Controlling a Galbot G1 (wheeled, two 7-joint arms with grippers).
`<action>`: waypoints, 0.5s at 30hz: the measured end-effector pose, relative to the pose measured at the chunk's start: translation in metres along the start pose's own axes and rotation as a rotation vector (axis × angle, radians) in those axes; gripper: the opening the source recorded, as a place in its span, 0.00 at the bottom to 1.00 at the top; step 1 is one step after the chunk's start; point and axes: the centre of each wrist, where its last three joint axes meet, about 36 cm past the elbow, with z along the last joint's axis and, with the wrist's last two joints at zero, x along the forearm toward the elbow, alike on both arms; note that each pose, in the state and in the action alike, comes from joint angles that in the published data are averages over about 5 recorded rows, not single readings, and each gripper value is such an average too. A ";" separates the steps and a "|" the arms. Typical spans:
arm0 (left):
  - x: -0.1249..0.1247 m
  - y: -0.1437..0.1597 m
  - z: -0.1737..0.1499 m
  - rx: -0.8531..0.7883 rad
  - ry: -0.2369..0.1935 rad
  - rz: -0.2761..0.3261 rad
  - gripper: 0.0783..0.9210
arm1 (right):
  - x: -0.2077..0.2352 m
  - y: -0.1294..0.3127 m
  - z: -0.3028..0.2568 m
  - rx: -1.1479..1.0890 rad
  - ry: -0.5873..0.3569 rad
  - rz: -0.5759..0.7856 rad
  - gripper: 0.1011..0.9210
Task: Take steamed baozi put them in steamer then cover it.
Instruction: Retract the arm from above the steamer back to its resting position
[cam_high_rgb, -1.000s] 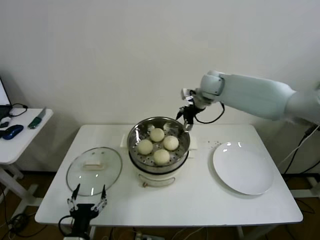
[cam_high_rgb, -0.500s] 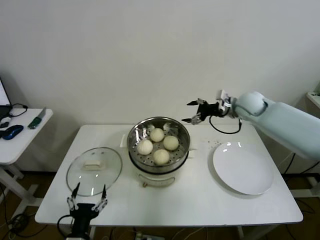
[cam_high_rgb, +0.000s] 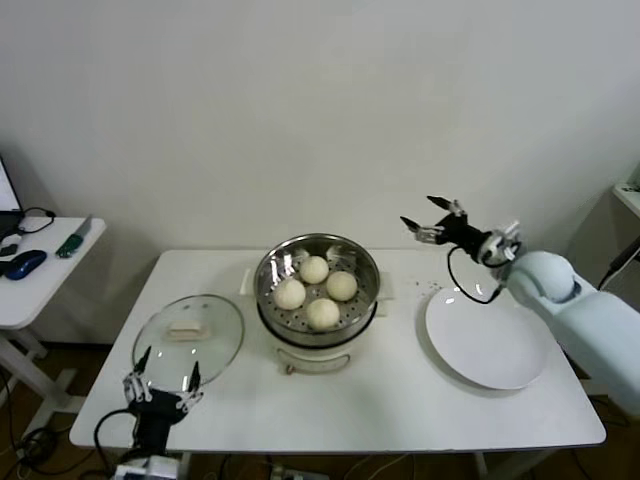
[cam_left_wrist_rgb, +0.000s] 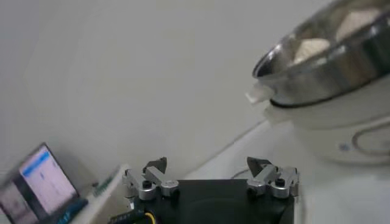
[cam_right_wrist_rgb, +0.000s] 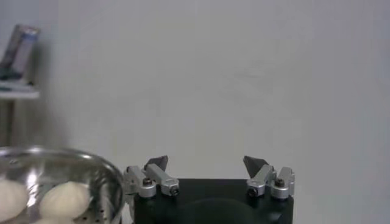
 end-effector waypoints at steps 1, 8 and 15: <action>-0.003 0.001 0.000 -0.046 -0.003 -0.003 0.88 | 0.006 0.003 0.006 -0.020 -0.009 0.018 0.88; -0.025 0.001 0.004 -0.350 -0.005 0.002 0.88 | 0.048 0.026 0.049 -0.141 -0.044 0.136 0.88; -0.054 -0.008 0.020 -0.577 0.009 0.015 0.88 | 0.094 0.037 0.087 -0.194 -0.034 0.245 0.88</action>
